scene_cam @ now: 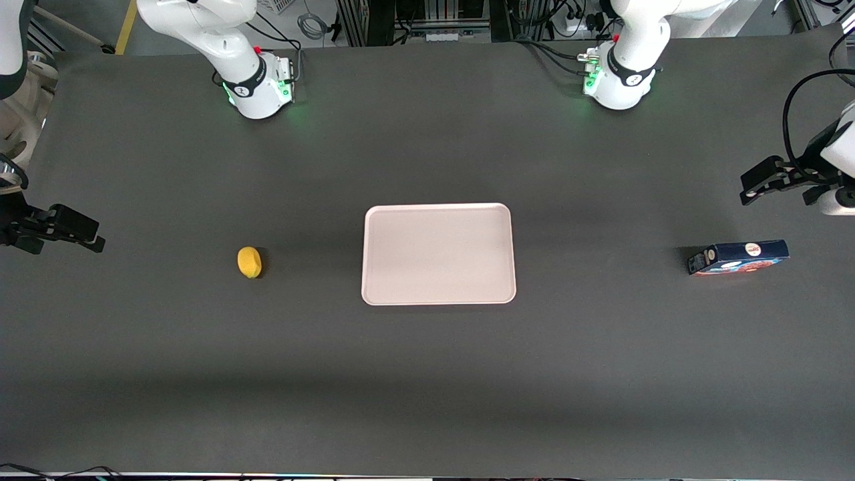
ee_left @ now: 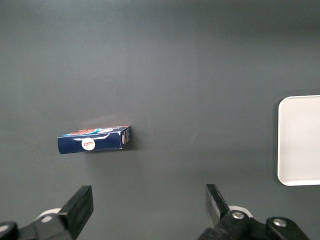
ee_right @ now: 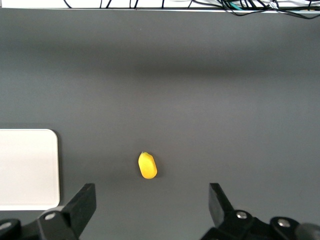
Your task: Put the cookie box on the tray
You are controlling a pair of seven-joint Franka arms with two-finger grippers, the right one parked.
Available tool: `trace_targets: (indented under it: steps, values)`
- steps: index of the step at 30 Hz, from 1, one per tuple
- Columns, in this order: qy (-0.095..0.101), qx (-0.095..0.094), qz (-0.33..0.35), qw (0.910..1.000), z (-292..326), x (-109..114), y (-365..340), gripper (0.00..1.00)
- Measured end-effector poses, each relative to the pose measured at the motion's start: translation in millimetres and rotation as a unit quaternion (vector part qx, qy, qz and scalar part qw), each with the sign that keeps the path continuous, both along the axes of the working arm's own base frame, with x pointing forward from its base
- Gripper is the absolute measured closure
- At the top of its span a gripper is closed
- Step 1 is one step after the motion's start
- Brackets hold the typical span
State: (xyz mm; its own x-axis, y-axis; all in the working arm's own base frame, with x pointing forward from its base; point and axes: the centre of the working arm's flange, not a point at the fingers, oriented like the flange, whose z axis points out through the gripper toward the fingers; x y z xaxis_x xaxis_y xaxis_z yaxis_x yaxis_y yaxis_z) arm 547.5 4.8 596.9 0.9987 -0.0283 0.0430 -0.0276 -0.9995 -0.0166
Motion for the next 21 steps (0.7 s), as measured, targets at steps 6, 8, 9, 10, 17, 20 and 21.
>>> trace_targets:
  steps: [6, 8, 9, 10, 17, 20, 21]
  values:
    - [0.0, 0.0, 0.0, 1.0, 0, 0, 0, 0.0]
    - [0.0, 0.0, -0.001, 1.0, 0, 0, 0, 0.0]
    - [0.0, 0.0, -0.004, 1.0, 0, 0, 0, 0.0]
    - [0.001, 0.001, -0.01, 1.0, 0, 0, 0, 0.0]
    - [0.002, 0.006, -0.123, 0.9924, 0, 0, 2, 0.0]
    - [0.004, 0.009, -0.184, 0.9828, 0, 0, 9, 0.0]
    - [0.004, 0.01, -0.207, 0.9782, 0, 0, 12, 0.0]
